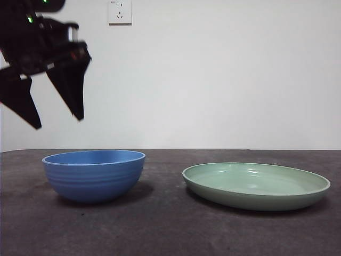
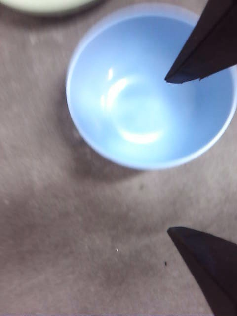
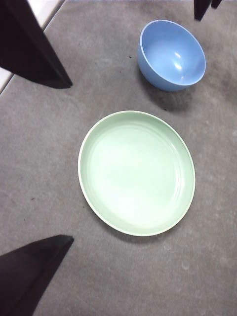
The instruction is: Pick up the blue bowl, put it on the green plate, put it on desk
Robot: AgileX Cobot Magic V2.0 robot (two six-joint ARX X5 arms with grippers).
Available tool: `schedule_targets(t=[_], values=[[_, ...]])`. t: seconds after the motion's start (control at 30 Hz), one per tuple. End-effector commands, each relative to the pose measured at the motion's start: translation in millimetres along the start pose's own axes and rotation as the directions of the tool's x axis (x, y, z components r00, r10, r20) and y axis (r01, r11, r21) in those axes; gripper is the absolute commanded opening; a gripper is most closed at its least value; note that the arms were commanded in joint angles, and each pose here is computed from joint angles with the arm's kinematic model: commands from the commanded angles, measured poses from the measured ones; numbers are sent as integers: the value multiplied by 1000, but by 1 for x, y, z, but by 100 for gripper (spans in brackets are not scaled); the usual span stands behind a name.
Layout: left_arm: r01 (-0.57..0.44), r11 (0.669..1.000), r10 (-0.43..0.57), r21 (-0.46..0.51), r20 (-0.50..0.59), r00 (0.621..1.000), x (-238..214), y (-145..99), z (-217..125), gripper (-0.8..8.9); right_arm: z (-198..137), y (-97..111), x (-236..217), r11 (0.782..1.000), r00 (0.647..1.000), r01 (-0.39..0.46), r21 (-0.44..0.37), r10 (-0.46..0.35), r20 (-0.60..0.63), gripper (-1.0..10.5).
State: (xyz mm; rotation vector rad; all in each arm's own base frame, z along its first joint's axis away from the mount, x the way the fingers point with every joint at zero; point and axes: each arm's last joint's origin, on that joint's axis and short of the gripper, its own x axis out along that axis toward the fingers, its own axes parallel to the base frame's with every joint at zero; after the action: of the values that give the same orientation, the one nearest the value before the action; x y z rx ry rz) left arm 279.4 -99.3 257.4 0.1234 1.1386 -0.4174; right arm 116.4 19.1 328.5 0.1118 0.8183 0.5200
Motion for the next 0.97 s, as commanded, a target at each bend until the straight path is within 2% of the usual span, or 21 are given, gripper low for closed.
schedule_targets(t=[0.03,0.37,0.47,0.6,0.8,0.9,0.97], values=[[-3,1000,3,3,-29,1000,13,0,6,465,4,2,-2,1000,1000,-7,-3,7,14,474],[-2,1000,1,-8,-118,993,47,4,7,458,4,2,-2,1000,1000,-6,-4,7,16,474],[-3,1000,1,-12,-140,990,53,5,6,379,4,2,-2,1000,1000,-6,-5,6,18,474],[-1,1000,-1,-16,-168,986,60,4,5,355,4,2,-2,1000,1000,-6,-6,6,18,474],[4,1000,-5,-7,-183,983,61,0,4,83,4,2,-2,1000,1000,-6,-6,6,18,474],[4,1000,-5,-6,-181,983,62,0,4,13,4,2,-2,1000,1000,-6,-6,6,18,474],[4,1000,-5,-5,-179,984,62,0,4,14,4,2,-2,1000,1000,-6,-6,6,18,474]])
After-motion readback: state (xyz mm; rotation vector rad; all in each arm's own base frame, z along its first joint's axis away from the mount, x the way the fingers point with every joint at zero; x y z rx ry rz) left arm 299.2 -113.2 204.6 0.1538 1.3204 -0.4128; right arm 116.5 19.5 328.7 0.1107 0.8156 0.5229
